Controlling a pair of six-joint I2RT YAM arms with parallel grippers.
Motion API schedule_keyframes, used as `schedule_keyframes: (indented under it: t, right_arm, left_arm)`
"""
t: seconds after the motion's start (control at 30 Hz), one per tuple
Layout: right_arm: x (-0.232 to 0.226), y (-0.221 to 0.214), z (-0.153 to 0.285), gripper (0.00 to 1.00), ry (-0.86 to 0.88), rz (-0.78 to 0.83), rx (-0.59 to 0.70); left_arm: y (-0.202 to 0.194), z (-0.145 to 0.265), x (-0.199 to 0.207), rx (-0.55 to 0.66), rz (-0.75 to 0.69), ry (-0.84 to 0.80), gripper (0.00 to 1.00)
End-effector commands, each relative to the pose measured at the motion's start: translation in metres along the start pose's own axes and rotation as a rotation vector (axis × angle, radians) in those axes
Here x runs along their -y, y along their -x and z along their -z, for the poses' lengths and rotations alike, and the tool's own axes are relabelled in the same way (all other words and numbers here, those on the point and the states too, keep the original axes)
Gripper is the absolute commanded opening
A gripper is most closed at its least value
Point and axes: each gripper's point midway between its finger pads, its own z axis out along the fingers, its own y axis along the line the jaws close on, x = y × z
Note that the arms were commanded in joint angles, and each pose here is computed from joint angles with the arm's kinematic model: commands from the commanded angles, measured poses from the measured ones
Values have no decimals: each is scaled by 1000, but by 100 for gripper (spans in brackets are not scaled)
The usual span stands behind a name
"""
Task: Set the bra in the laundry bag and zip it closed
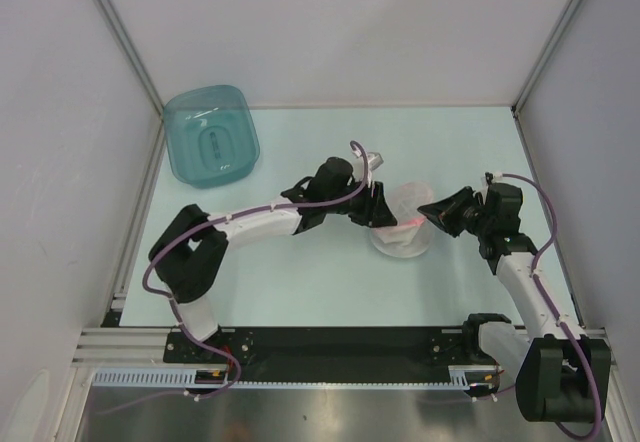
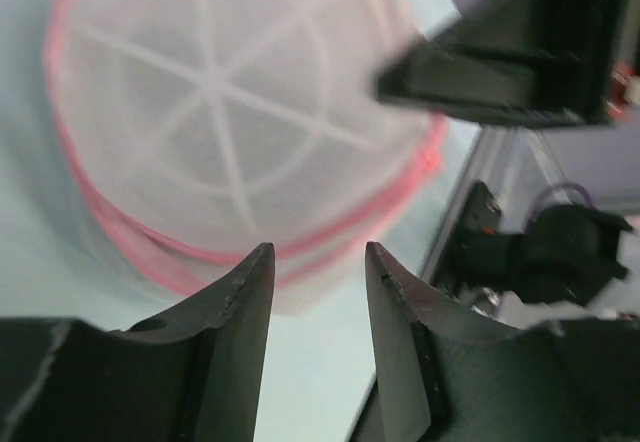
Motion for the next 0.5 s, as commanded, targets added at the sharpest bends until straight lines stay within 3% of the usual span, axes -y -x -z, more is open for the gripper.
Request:
schedule_keyframes:
  t: [0.0,0.1,0.23,0.47]
  right_arm:
    - [-20,9,4,3,60,28,22]
    - [-19,10,4,3,55,28,28]
    - [-19,10,5,3,50,18,34]
    - [-23,11,9,3,53,12,42]
  left_arm:
    - [3,29,78,13,-25,-233,48]
    - [1,26,101,-13,79,-262,47]
    - [-14,6,95,-60,343,-202,48]
    - [3,-13,89,41,366,-214,49]
